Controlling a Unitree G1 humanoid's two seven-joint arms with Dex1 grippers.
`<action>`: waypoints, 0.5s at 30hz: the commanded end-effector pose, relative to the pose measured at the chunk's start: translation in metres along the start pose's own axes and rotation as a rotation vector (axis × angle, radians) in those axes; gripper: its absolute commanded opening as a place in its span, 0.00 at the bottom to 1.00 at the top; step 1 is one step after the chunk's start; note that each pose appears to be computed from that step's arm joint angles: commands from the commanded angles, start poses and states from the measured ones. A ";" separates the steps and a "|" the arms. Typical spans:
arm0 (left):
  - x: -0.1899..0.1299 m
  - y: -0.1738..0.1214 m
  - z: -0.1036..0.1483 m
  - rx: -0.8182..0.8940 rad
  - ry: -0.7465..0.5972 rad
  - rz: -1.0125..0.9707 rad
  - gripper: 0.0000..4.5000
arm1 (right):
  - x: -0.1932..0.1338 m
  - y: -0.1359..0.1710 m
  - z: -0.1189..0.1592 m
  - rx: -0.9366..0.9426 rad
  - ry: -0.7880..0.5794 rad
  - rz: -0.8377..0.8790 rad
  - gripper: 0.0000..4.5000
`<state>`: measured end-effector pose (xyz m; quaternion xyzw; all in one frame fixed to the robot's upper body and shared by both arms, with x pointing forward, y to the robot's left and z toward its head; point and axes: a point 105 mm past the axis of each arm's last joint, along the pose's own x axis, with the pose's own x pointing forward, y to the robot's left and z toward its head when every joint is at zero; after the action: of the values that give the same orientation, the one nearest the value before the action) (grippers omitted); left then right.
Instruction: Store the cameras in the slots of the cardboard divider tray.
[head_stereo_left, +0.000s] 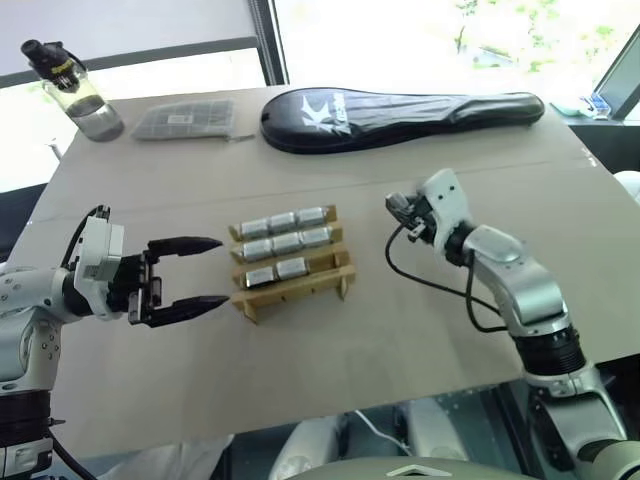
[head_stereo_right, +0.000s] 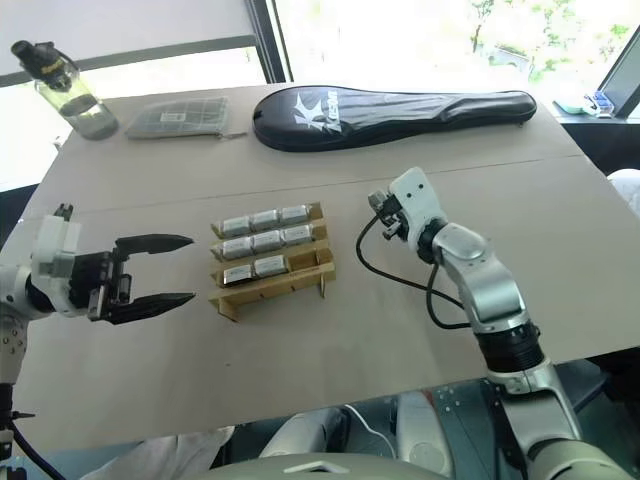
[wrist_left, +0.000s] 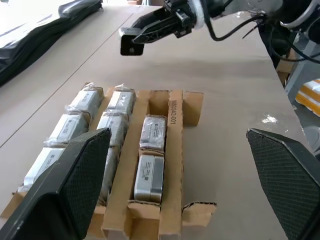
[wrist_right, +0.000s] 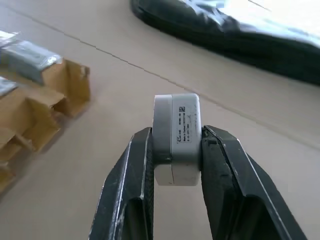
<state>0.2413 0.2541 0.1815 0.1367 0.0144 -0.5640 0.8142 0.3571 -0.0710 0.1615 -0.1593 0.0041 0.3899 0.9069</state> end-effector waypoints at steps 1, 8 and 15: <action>-0.002 0.002 0.009 0.039 -0.011 0.011 1.00 | -0.002 0.030 0.037 -0.177 -0.145 0.398 0.17; -0.002 0.003 0.009 0.042 -0.018 0.018 1.00 | -0.003 0.064 0.053 -0.304 -0.240 0.821 0.17; -0.003 0.004 0.013 0.044 -0.017 0.020 1.00 | 0.019 0.083 0.051 -0.426 -0.241 0.982 0.17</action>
<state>0.2430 0.2536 0.1839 0.1368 0.0096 -0.5611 0.8163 0.3058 0.0084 0.1774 -0.2506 -0.0842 0.7732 0.5764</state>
